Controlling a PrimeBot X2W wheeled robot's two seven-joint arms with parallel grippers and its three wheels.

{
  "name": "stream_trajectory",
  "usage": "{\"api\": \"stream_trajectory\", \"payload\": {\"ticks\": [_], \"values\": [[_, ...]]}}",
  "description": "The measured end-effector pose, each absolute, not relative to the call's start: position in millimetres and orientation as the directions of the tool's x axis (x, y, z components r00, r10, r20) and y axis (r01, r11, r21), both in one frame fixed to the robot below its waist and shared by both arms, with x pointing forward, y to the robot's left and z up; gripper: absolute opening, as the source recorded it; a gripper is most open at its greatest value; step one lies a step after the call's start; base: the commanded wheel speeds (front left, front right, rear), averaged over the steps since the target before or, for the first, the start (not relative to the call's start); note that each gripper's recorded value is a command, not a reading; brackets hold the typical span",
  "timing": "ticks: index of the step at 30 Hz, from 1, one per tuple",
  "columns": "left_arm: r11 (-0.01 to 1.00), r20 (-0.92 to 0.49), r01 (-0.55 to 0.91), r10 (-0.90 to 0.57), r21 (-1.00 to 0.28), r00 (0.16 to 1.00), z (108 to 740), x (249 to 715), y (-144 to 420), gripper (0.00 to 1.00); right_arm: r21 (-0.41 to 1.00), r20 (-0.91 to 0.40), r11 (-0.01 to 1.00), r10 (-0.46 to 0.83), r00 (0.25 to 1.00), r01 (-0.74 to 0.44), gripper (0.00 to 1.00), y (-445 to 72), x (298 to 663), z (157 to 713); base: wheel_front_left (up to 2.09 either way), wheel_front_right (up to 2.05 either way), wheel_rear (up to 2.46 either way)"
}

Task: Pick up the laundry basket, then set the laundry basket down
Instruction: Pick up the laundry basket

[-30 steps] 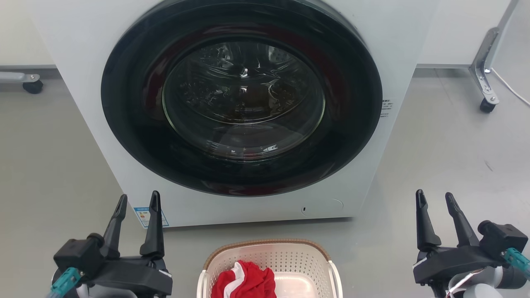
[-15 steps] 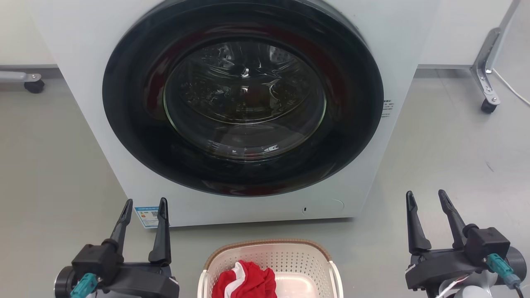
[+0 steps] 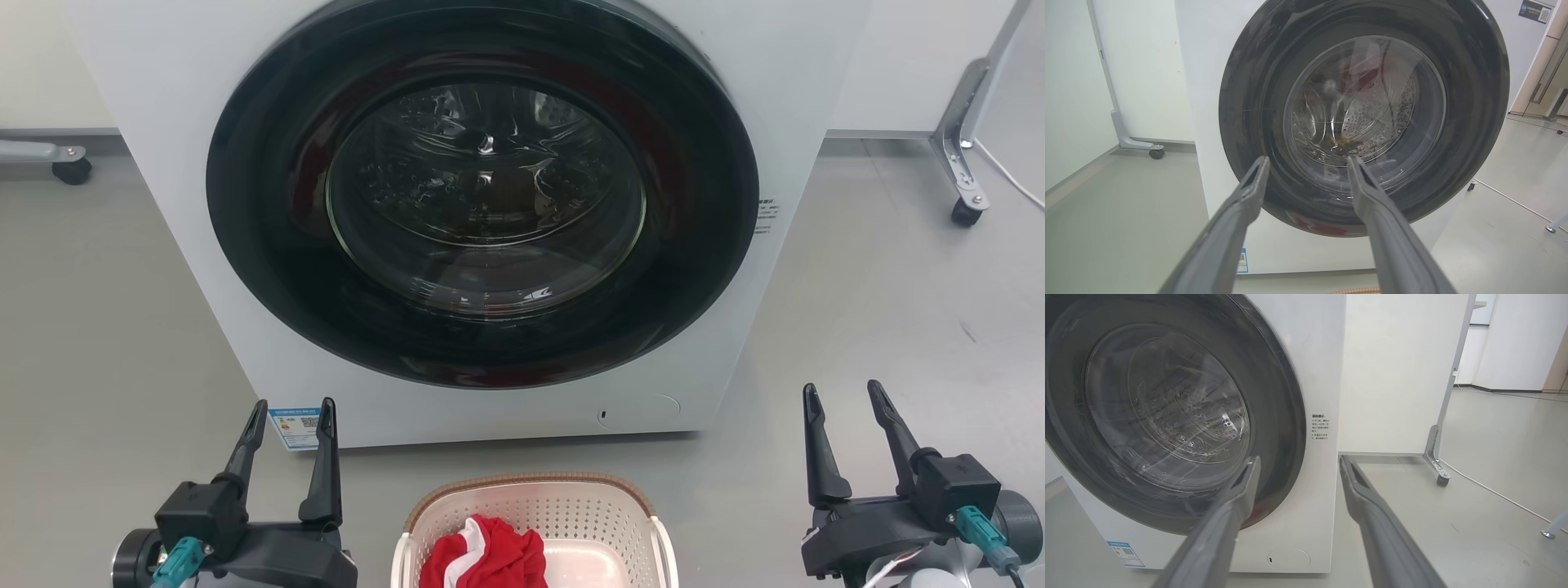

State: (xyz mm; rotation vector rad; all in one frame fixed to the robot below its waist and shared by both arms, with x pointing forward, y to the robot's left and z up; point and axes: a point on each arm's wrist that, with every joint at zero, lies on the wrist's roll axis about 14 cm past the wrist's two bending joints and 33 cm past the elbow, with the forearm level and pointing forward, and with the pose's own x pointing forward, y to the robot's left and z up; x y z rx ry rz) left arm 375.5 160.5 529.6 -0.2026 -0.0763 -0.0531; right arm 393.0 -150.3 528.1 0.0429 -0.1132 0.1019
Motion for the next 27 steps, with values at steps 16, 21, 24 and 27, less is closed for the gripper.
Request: {"api": "stream_trajectory", "payload": {"ticks": [16, 21, 24, 27], "values": [[0.979, 0.053, 0.048, -0.039, -0.196, 0.998, 524.0, 375.0, 162.3, 1.00, 0.035, 0.110, 0.993, 0.106, 0.988, -0.110, 1.00, -149.4, 393.0, 526.5, 0.00, 0.00, 0.00], [0.980, 0.048, 0.047, -0.038, -0.195, 0.998, 522.5, 375.0, 162.5, 1.00, 0.037, 0.102, 0.993, 0.107, 0.989, -0.112, 1.00, -150.1, 393.2, 523.7, 0.00, 0.00, 0.00], [0.980, 0.040, 0.046, -0.039, -0.195, 0.998, 520.6, 375.3, 162.4, 1.00, 0.041, 0.098, 0.993, 0.108, 0.989, -0.113, 1.00, -149.1, 393.4, 522.1, 0.00, 0.00, 0.00], [0.980, 0.036, 0.046, -0.039, -0.194, 0.999, 519.4, 375.7, 162.2, 1.00, 0.044, 0.092, 0.992, 0.110, 0.990, -0.115, 1.00, -148.4, 393.8, 520.1, 0.00, 0.00, 0.00]]}}
